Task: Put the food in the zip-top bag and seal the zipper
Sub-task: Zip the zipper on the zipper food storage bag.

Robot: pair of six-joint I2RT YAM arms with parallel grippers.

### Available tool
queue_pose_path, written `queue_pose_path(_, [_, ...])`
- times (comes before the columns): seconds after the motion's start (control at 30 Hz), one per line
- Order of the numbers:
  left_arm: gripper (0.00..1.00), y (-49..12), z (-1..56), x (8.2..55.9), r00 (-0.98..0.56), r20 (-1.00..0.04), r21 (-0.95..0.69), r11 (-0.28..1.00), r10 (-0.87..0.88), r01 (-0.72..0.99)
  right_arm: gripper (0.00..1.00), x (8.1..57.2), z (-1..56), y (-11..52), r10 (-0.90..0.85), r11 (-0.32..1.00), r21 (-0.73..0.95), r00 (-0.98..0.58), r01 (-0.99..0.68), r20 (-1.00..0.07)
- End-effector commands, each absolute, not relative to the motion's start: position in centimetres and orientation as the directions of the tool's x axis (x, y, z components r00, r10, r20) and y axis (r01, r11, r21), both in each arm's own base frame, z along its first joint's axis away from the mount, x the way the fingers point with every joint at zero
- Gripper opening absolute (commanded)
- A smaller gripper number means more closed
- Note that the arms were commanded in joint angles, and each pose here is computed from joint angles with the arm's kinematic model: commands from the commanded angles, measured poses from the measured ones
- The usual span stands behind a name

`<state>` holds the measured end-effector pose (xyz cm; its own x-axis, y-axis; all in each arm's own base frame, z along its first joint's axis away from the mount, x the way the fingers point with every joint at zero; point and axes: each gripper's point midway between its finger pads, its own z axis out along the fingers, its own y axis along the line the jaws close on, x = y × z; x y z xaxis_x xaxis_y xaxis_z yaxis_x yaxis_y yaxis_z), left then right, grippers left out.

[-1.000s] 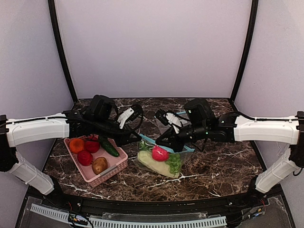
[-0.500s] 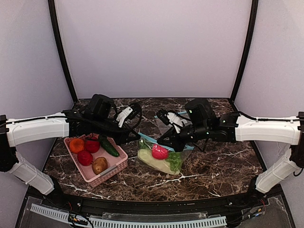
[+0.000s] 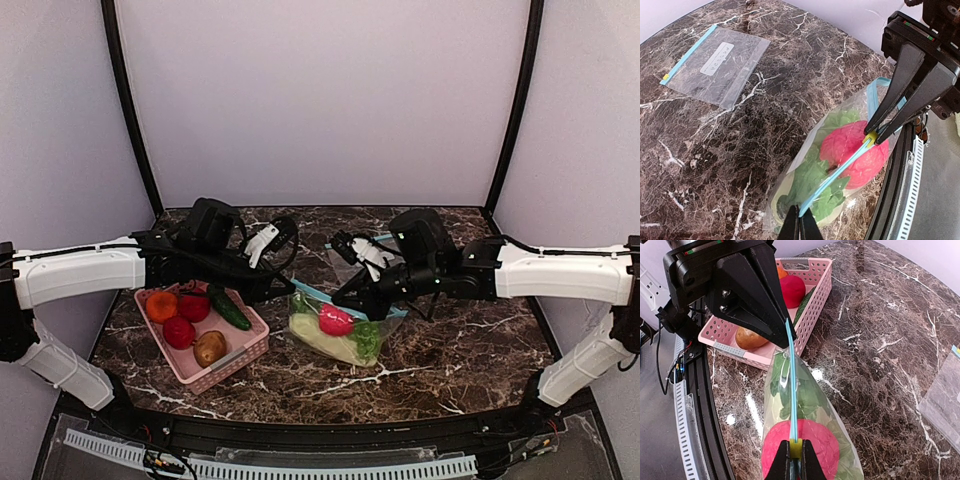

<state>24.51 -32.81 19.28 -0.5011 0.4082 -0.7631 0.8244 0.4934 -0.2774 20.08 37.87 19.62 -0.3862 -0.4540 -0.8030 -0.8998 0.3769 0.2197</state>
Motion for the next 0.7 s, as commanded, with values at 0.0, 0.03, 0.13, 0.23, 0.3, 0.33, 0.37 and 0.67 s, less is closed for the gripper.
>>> queue_pose_path(0.0, [0.01, -31.8, 19.3, 25.3, -0.516, -0.755, -0.272, 0.523, 0.405, 0.808, 0.00, 19.2, 19.3, 36.7, -0.467, 0.381, 0.256, -0.424, -0.888, -0.776])
queue_pose_path(0.03, [0.02, -32.5, 19.8, 24.1, -0.510, -0.758, -0.315, 0.457, 0.407, 0.832, 0.00, 18.9, 19.4, 37.0, -0.462, 0.361, 0.270, -0.423, -0.893, -0.779])
queue_pose_path(0.13, [0.25, -33.8, 21.1, 21.8, -0.487, -0.778, -0.385, 0.311, 0.396, 0.869, 0.00, 18.0, 20.3, 37.7, -0.445, 0.300, 0.301, -0.412, -0.905, -0.795])
queue_pose_path(0.23, [0.60, -34.2, 21.4, 20.6, -0.479, -0.779, -0.412, 0.245, 0.404, 0.877, 0.00, 17.7, 20.6, 38.1, -0.437, 0.277, 0.310, -0.407, -0.909, -0.802])
queue_pose_path(0.3, [0.76, -34.5, 21.3, 20.0, -0.468, -0.780, -0.414, 0.219, 0.415, 0.883, 0.00, 17.6, 20.5, 38.3, -0.437, 0.270, 0.315, -0.407, -0.910, -0.802])
queue_pose_path(0.33, [0.81, -34.7, 21.0, 19.4, -0.462, -0.777, -0.412, 0.209, 0.428, 0.887, 0.00, 17.5, 20.6, 38.4, -0.435, 0.266, 0.316, -0.405, -0.911, -0.804])
queue_pose_path(0.37, [0.83, -34.9, 21.0, 19.2, -0.448, -0.780, -0.401, 0.200, 0.437, 0.894, 0.00, 17.5, 20.6, 38.4, -0.436, 0.263, 0.320, -0.408, -0.910, -0.802])
queue_pose_path(0.67, [0.62, -36.2, 19.0, 18.5, -0.431, -0.749, -0.379, 0.208, 0.504, 0.902, 0.00, 16.5, 20.8, 39.2, -0.444, 0.213, 0.337, -0.398, -0.917, -0.803])
